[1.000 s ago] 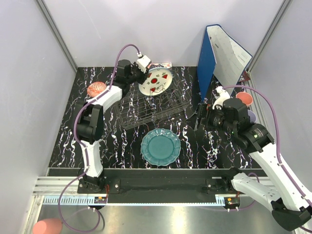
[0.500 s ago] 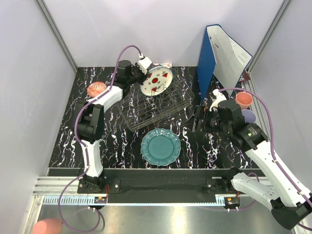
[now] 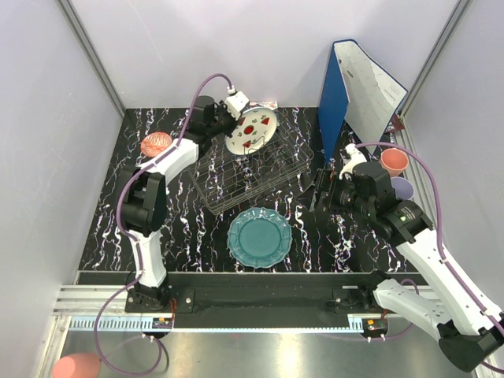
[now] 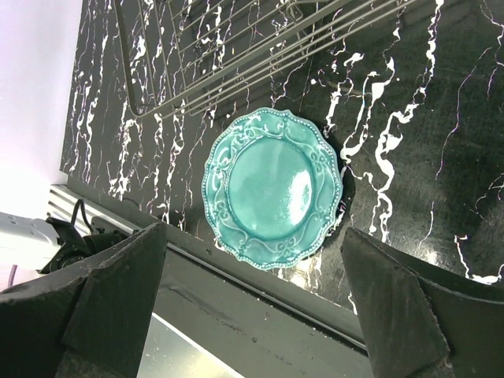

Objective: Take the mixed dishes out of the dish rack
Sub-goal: Pick up the plate from the dish rack.

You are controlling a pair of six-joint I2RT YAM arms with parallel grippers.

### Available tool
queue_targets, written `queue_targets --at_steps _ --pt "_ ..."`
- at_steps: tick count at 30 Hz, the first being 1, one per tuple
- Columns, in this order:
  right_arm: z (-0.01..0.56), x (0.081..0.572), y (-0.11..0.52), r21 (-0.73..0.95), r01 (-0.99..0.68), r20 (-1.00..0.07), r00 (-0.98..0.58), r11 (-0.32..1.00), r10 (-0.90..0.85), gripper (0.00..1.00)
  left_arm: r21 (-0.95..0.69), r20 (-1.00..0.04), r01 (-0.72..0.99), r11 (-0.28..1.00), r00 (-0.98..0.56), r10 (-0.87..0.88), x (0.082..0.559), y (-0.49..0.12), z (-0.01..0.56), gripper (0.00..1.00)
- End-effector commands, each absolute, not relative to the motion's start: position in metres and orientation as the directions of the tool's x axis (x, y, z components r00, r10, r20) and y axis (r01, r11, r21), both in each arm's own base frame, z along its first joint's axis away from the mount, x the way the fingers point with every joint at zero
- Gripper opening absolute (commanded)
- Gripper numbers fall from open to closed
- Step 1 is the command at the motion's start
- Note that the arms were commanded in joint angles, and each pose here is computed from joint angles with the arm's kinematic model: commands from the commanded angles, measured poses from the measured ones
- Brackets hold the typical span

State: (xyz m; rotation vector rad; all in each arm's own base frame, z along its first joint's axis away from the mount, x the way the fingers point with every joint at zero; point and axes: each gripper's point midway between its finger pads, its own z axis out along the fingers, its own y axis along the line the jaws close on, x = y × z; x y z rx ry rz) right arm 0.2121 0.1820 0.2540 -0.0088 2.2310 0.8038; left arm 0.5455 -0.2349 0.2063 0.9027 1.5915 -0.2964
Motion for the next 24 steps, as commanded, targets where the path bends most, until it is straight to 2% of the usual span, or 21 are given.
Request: queue_targets --at_steps 1,5,11,16,20,22,24 --pt "0.268 0.214 0.184 0.565 -0.263 -0.683 -0.680 0.782 0.265 1.00 0.433 -0.884 0.509 0.743 0.402 0.240 0.536 -0.228 0.392 0.00" --pt "0.269 0.212 0.183 0.569 -0.265 -0.684 -0.678 0.778 0.269 1.00 0.436 -0.872 0.497 0.750 0.440 0.215 0.526 -0.228 0.417 0.00" --pt "0.269 0.209 0.182 0.579 -0.261 -0.680 -0.678 0.773 0.280 1.00 0.431 -0.873 0.514 0.742 0.444 0.200 0.515 -0.233 0.424 0.00" --pt "0.274 0.208 0.180 0.582 -0.266 -0.688 -0.665 0.769 0.291 1.00 0.362 -0.887 0.504 0.784 0.446 0.122 0.500 -0.227 0.454 0.00" --pt "0.283 0.213 0.178 0.580 -0.256 -0.699 -0.644 0.774 0.311 1.00 0.177 -0.930 0.446 0.878 0.369 0.000 0.490 -0.208 0.497 0.00" --pt "0.295 0.219 0.176 0.575 -0.248 -0.713 -0.620 0.779 0.329 1.00 -0.012 -0.963 0.441 0.898 0.237 -0.129 0.486 -0.201 0.497 0.00" --pt "0.302 0.226 0.175 0.576 -0.230 -0.717 -0.602 0.785 0.350 1.00 -0.211 -0.945 0.390 0.897 0.153 -0.288 0.478 -0.186 0.518 0.00"
